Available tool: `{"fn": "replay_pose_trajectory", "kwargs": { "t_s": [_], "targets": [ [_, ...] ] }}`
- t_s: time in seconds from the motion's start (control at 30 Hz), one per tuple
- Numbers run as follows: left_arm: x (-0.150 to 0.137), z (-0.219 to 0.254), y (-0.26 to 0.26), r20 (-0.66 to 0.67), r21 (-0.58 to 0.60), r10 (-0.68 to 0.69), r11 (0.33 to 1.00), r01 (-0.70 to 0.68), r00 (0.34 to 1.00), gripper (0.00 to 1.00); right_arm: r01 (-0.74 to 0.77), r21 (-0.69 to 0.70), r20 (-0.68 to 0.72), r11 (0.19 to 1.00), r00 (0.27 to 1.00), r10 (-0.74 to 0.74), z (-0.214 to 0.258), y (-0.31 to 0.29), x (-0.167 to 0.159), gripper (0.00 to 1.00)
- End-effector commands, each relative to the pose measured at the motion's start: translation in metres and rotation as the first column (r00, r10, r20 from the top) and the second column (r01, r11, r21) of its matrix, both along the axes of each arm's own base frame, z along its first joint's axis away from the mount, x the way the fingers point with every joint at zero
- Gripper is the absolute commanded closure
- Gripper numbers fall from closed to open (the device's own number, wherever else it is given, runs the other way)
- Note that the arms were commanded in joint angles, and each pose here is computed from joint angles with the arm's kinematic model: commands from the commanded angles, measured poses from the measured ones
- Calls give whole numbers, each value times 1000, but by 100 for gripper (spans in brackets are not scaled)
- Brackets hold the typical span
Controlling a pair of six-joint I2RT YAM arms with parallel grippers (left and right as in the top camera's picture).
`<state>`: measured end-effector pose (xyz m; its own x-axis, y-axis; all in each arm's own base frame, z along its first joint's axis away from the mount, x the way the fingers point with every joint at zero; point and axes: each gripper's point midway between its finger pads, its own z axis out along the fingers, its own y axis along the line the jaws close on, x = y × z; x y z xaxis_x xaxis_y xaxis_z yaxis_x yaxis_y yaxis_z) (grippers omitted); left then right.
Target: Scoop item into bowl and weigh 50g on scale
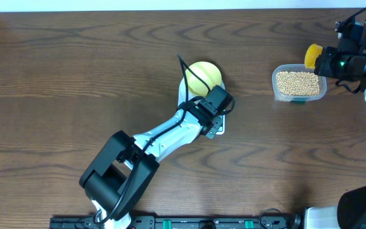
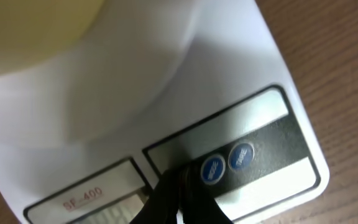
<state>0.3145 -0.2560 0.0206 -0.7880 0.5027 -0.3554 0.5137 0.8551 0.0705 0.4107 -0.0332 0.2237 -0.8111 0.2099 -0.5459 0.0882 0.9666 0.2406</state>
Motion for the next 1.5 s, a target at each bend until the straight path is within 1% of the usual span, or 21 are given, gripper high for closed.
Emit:
{"fn": "replay_pose_trajectory", "kwargs": {
  "t_s": [0.0, 0.2, 0.33, 0.6, 1.1, 1.23, 1.27, 1.3, 1.4, 1.47],
  "targets": [
    [3, 37, -1, 66, -56, -3, 998, 7, 998, 93, -20, -7, 23, 1000, 1000, 20, 8, 2, 2, 99],
    [5, 98, -2, 178, -155, 10, 988, 18, 984, 92, -20, -7, 21, 1000, 1000, 21, 7, 3, 2, 99],
    [4, 118, -1, 213, -187, 16, 982, 25, 977, 92, -20, -6, 20, 1000, 1000, 21, 7, 3, 2, 99],
    [5, 105, 2, 196, -151, 20, 988, 10, 980, 92, -27, -10, 14, 1000, 1000, 27, 6, 3, 0, 99],
    [3, 58, 3, 111, -70, 0, 998, 8, 994, 92, -57, -32, 9, 998, 998, 58, 5, 2, -2, 99],
    [3, 49, 4, 109, -20, -78, 997, 81, 991, 92, -51, -31, 9, 998, 999, 51, 5, 0, -2, 99],
    [4, 51, 3, 124, 1, -127, 992, 128, 984, 92, -38, -23, 12, 999, 999, 38, 5, 0, -1, 99],
    [5, 53, 3, 131, -1, -125, 992, 127, 983, 92, -35, -22, 16, 999, 999, 36, 6, 0, 0, 99],
    [15, 69, 8, 198, 10, -99, 995, 99, 975, 92, -35, -26, 34, 999, 999, 36, 9, -1, 4, 99],
    [34, 88, 17, 288, 17, -45, 999, 42, 956, 92, -29, -25, 47, 999, 998, 30, 11, -1, 6, 99]
  ]
}}
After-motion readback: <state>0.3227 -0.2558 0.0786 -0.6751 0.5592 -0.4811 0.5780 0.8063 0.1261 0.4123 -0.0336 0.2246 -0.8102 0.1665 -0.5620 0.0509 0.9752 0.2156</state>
